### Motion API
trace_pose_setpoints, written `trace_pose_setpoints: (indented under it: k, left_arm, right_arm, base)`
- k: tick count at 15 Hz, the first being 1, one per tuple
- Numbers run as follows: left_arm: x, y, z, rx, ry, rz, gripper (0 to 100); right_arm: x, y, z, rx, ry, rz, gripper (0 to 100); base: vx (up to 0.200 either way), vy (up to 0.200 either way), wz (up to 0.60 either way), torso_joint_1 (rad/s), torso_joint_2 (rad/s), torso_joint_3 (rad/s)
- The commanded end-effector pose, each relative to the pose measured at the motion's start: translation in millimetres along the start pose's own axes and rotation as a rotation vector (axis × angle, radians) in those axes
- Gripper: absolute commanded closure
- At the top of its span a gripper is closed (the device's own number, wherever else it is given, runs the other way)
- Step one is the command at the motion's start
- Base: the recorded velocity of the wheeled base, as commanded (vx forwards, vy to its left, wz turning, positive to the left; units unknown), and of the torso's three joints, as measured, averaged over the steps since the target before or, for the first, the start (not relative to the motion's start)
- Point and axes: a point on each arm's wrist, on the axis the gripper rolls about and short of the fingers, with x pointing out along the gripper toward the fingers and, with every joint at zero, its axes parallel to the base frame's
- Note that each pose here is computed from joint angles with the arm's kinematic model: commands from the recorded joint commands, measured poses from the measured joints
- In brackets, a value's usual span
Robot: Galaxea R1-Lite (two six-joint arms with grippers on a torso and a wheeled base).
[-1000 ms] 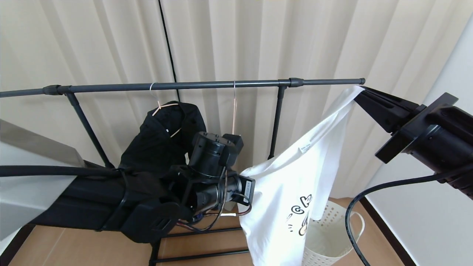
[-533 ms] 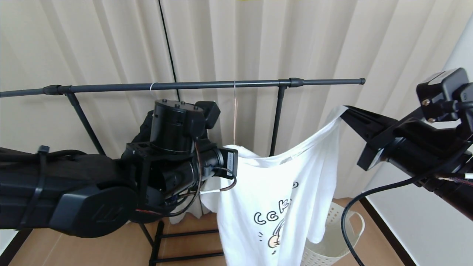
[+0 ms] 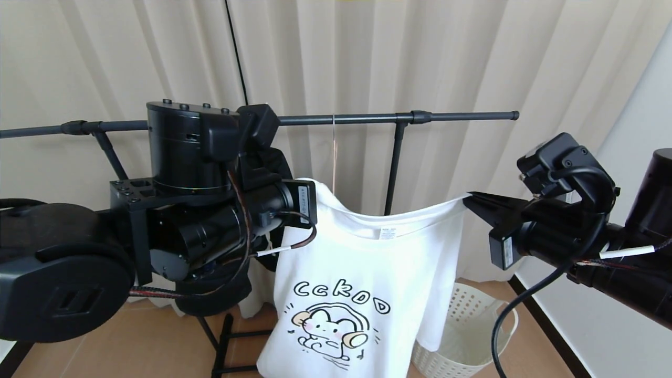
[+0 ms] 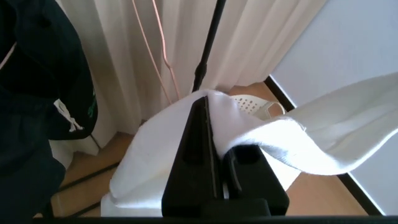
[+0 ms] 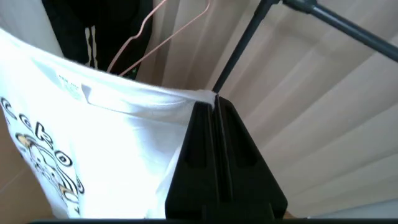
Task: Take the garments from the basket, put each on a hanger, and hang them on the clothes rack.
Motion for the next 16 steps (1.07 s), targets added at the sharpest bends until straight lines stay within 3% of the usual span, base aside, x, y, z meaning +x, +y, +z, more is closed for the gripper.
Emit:
trace_pose_setpoints:
  k: [1,5,10,16]
  left_arm:
    - [-10,3.9,5,-0.008,-0.022,0.012,100]
    - [-16,6.3,2,-0.007,-0.018,0.016,100]
    - [-20,14.2,14,-0.022,-0.064,0.039,100]
    - [-22,14.8,21,-0.023,-0.087,0.034,100]
  right_arm:
    - [3,-1.5,8.4,0.052,0.004,0.0,100]
    - [6,-1.3,25.0,0.183,0.007,0.016,100]
    - [15,-3.8,42.5,0.337,-0.05,0.009,100]
    - [15,-3.2,42.9,0.361,-0.05,0.011,100]
  base:
    - [0.0,0.0,0.0,0.0,0.0,0.0]
    - [0.0,0.0,0.0,0.0,0.0,0.0]
    - [0.0,0.0,0.0,0.0,0.0,0.0]
    - [0.0,0.0,0.0,0.0,0.0,0.0]
